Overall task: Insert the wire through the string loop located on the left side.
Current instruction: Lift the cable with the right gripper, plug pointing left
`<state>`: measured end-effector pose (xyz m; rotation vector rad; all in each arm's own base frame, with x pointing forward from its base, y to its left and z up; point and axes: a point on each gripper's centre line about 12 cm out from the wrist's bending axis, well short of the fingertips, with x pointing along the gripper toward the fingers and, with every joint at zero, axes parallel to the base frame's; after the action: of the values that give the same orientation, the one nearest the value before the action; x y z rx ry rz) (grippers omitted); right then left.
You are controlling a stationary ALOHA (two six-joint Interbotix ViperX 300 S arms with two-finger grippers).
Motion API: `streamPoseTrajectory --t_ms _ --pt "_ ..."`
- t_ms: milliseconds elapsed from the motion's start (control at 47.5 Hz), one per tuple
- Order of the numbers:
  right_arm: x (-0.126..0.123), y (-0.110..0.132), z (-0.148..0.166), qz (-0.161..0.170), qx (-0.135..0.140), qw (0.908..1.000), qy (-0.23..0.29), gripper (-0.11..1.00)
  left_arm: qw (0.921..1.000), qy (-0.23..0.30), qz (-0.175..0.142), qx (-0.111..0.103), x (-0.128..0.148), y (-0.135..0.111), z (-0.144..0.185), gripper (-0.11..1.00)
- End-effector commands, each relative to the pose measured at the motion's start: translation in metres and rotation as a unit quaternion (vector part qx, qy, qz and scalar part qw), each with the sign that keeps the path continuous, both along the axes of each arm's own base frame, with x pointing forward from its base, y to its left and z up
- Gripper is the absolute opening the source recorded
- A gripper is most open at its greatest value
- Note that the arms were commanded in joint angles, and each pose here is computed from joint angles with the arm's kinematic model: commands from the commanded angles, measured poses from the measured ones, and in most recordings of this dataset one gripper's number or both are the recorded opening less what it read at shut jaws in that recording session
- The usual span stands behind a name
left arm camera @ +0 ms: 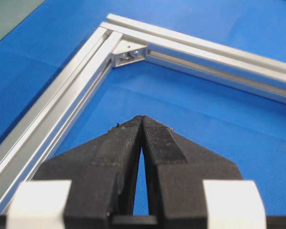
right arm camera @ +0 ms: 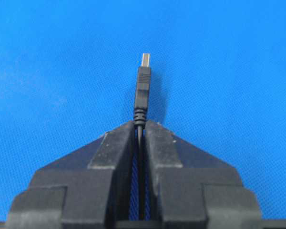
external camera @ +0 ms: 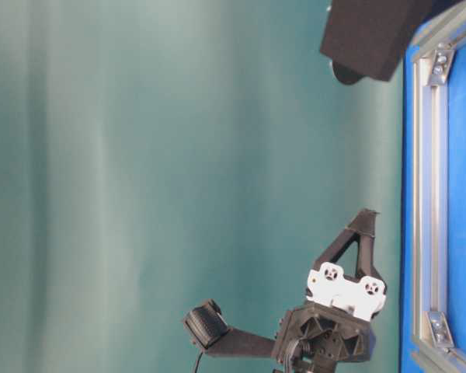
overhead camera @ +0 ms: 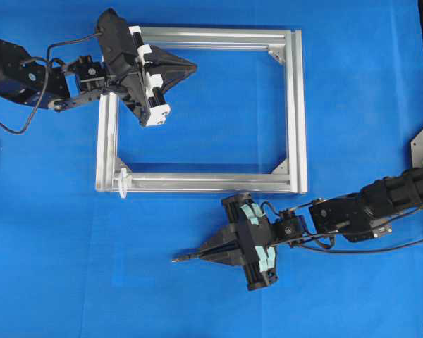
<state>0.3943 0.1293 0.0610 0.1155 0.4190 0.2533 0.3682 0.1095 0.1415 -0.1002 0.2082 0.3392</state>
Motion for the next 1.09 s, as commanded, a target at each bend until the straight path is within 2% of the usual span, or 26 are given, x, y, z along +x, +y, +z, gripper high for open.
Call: streamPoseTrajectory --t_ms 0,210,568,1073 --pt "0.001 0.005 0.019 0.005 0.008 0.9997 -0.022 0.03 0.9998 -0.02 -0.001 0.006 0.002 0.0 0.014 0.0" --pt "0.002 0.005 0.036 0.005 0.013 0.9994 -0.033 0.03 0.9998 -0.02 -0.001 0.005 0.002 0.0 0.014 0.0" --pt "-0.01 0.003 0.107 0.016 -0.001 0.9993 -0.035 0.03 0.9998 -0.02 -0.002 0.005 0.003 0.0 0.014 0.0" --pt "-0.011 0.002 0.111 0.017 -0.005 0.9992 -0.036 0.03 0.9998 -0.021 -0.001 0.005 0.003 0.0 0.015 0.0"
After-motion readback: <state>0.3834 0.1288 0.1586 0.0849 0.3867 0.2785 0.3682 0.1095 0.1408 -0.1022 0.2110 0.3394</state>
